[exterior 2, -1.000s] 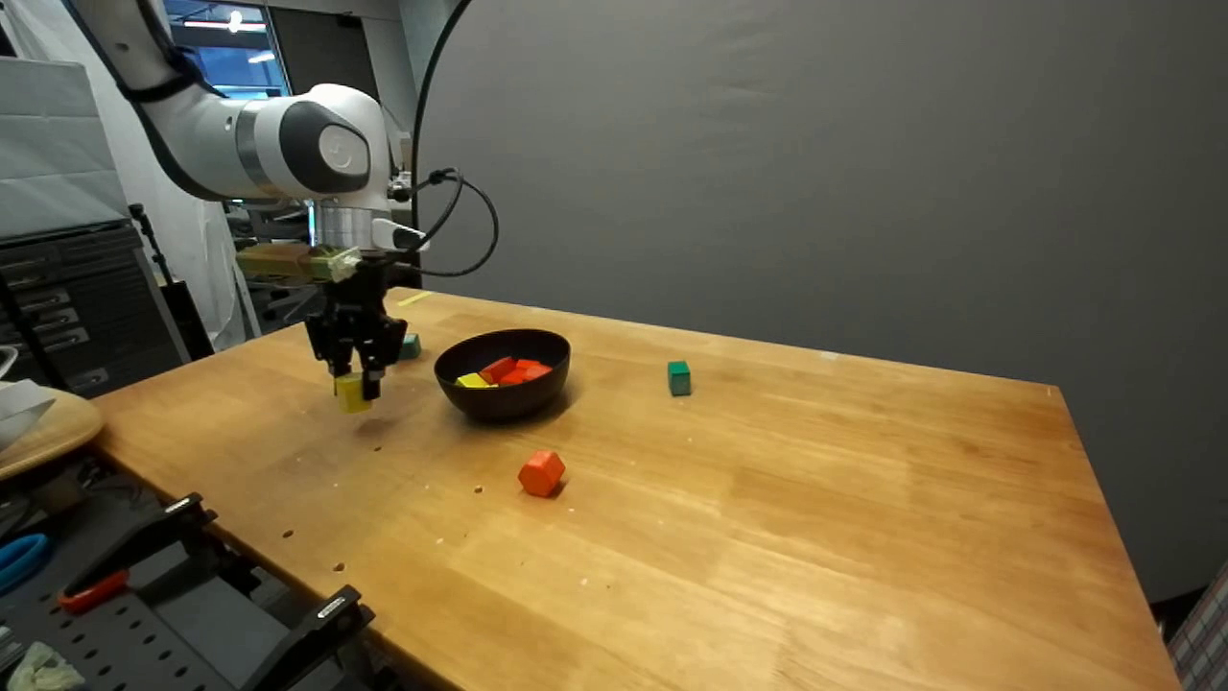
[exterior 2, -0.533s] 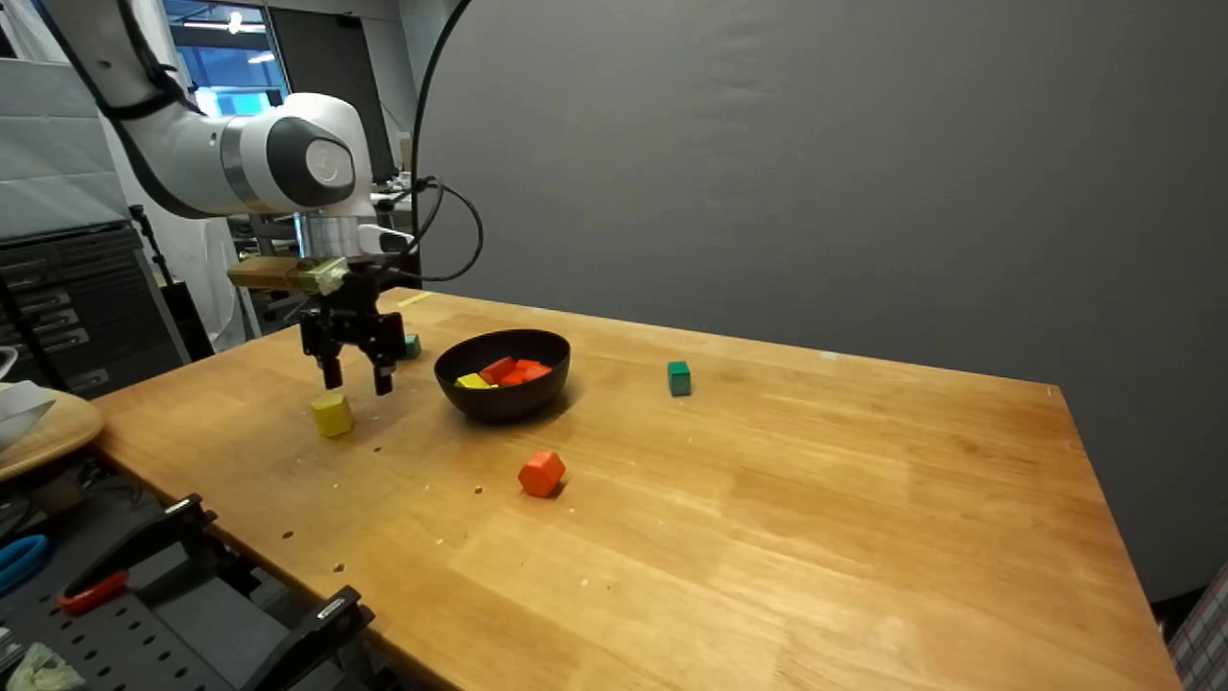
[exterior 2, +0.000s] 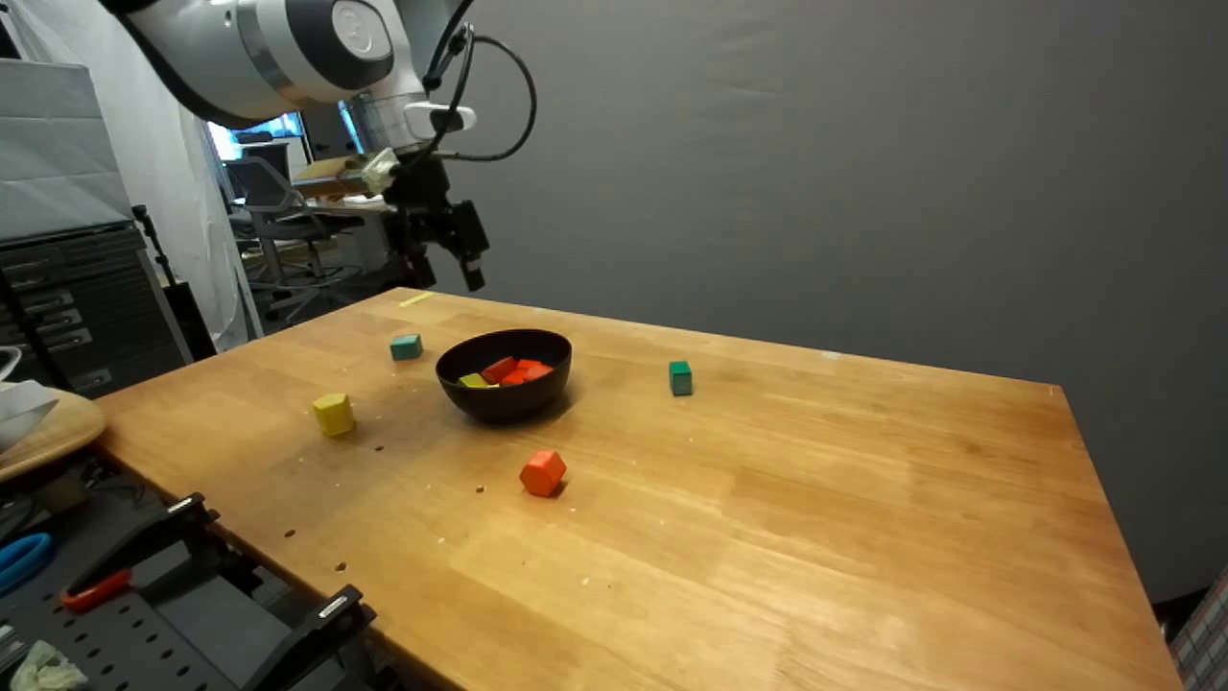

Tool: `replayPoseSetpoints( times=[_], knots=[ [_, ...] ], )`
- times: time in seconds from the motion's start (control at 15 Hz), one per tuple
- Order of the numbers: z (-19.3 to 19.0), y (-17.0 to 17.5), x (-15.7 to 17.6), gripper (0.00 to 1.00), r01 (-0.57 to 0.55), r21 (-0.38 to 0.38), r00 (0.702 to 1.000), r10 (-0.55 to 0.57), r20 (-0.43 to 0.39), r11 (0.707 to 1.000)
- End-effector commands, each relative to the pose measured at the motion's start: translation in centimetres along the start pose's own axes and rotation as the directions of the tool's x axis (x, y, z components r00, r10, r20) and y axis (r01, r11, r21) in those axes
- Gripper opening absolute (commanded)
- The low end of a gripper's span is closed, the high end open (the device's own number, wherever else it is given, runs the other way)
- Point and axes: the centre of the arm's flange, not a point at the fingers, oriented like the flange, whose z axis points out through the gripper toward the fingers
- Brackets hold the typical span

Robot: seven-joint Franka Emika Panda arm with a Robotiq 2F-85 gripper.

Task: Remove the blocks from the bowl and put them on the table

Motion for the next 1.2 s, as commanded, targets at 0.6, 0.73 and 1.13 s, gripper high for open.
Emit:
replayPoseSetpoints(
  times=[0.6, 0.73, 1.13],
  knots=[
    [1.5, 6.9, 4.0, 1.00, -0.107, 0.003, 0.994, 0.107, 0.028, 0.994],
    [1.3, 6.7, 3.1, 1.00, -0.120, 0.009, 0.990, 0.119, 0.079, 0.993],
    [4.9, 6.3, 2.3, 1.00, -0.109, 0.079, 0.981, 0.095, 0.169, 0.991]
  ],
)
